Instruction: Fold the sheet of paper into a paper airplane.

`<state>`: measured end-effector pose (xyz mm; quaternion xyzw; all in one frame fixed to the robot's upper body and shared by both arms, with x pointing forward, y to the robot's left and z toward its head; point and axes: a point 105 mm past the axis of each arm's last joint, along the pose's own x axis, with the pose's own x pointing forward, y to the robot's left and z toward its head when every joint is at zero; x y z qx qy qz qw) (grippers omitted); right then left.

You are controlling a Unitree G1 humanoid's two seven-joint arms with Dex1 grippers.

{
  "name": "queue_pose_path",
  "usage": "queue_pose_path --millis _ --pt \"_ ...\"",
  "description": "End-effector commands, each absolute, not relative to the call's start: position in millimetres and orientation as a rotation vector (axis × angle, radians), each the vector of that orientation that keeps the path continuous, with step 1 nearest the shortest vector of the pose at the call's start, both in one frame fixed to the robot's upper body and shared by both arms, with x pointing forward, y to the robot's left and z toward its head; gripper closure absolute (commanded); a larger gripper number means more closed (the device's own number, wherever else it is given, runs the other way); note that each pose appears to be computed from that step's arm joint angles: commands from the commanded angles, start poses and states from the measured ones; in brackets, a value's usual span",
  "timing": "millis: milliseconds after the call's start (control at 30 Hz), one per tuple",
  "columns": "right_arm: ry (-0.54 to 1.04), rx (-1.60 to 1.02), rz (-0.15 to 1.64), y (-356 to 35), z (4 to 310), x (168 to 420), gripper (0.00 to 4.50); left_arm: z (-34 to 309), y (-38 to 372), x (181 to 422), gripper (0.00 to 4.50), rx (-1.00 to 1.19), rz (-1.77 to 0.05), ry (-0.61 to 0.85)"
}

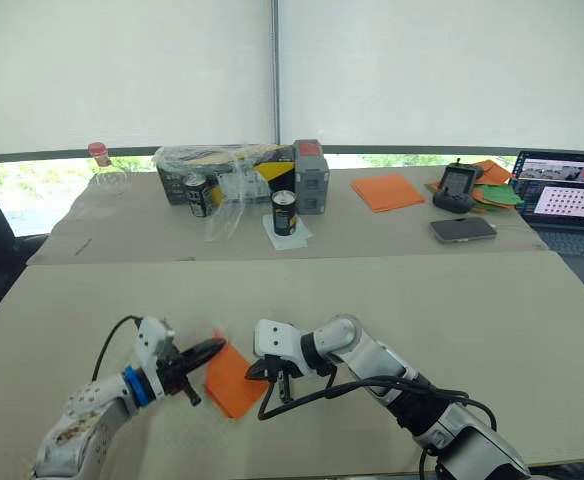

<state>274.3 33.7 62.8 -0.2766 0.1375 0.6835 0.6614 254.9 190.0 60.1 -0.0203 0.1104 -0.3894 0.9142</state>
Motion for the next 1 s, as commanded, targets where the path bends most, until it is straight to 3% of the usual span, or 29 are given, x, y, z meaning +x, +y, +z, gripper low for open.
queue_pose_path --millis 33,267,600,767,867,1000 --pt "0.487 -0.664 1.469 11.0 26.7 278.1 4.5 50.2 194.0 253.8 4.48 -0.013 -0.77 0.235" --pt "0.485 -0.669 1.474 11.3 26.8 277.7 4.5 11.0 206.8 227.8 4.48 0.023 -0.746 0.406" --pt "0.485 -0.669 1.488 13.9 26.7 277.4 4.5 -12.5 220.6 192.8 4.48 0.178 -0.816 0.582" --pt "0.482 -0.671 1.494 15.5 26.6 277.8 4.5 4.8 226.9 201.8 4.48 0.086 -0.751 0.496" --pt "0.464 -0.684 1.476 14.1 28.7 281.7 4.5 56.5 230.6 225.1 4.48 -0.258 -0.635 0.242" --pt "0.388 -0.612 1.443 13.4 51.9 291.0 4.5 71.9 226.2 224.5 4.48 -0.255 -0.671 0.223"
